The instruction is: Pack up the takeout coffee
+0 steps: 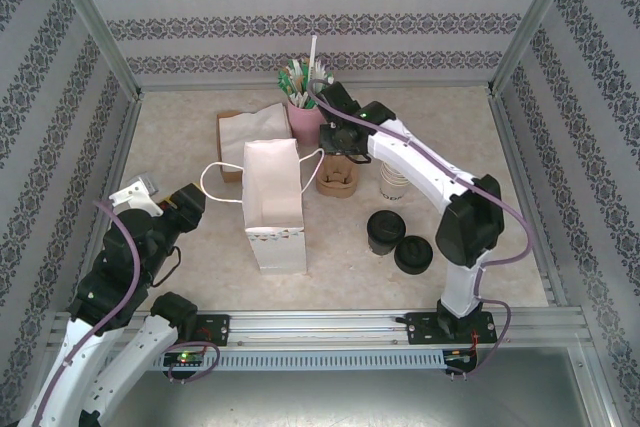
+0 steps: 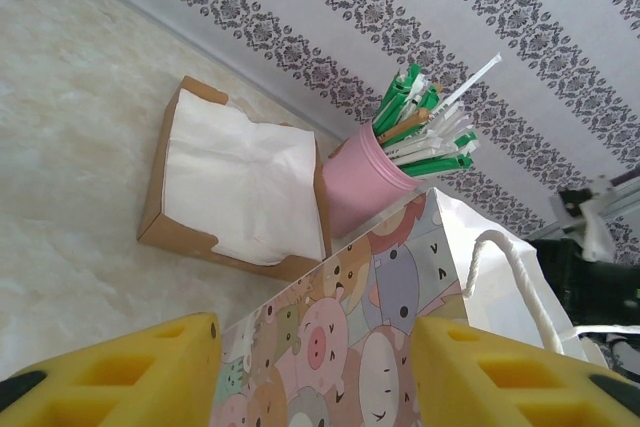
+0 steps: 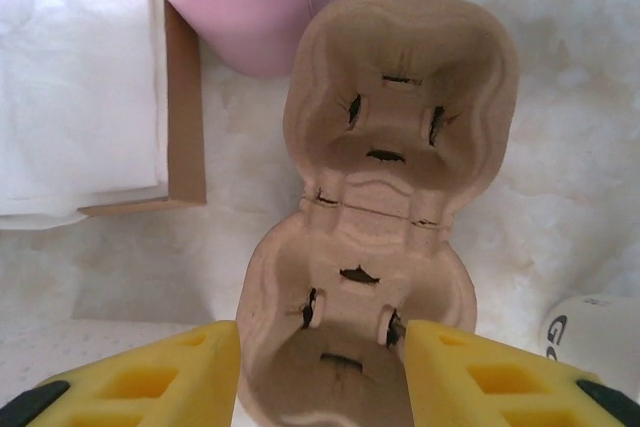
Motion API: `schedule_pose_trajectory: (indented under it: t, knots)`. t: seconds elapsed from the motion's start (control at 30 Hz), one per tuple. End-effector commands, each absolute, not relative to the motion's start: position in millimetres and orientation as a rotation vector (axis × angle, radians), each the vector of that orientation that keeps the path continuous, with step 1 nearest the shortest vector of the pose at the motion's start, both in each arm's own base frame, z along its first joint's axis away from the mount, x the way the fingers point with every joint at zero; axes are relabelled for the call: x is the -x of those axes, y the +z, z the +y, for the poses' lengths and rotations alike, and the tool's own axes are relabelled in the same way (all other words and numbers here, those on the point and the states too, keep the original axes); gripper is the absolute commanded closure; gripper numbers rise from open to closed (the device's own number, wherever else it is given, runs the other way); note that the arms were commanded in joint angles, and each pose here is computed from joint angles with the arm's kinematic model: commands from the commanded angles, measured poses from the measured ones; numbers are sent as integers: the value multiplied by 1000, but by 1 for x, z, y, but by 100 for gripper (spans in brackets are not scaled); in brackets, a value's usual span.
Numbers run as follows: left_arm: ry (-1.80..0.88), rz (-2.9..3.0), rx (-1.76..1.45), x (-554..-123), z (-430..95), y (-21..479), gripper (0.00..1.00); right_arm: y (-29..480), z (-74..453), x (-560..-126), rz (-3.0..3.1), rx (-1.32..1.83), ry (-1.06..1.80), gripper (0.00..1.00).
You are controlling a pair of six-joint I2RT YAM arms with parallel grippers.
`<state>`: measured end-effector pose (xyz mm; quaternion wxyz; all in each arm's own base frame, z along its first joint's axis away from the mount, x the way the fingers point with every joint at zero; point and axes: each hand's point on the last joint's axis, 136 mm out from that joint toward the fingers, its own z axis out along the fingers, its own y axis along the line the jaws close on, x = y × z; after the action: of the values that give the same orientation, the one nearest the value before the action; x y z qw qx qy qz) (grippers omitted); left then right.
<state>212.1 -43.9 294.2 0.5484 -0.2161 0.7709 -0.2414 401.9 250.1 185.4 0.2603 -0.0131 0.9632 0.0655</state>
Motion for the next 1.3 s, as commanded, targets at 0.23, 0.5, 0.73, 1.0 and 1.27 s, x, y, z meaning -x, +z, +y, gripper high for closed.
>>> schedule_pose_trajectory:
  t: [0.23,0.5,0.73,1.0,1.27]
  knots:
    - [-538,1809,480,-205,-38,309,45,146,237,-424,2666,-87,119,50]
    - [-540,1803,480,-204,-38,311,44,126,237,-430,2688,-75,87,51]
    - [-551,1815,471,-206,-42,309,44,115,237,-434,2696,-60,56,53]
    - [-557,1813,476,-205,-41,310,44,106,237,-437,2709,-64,33,50]
    - [-559,1819,474,-206,-43,307,44,100,233,-439,2713,-67,-7,49]
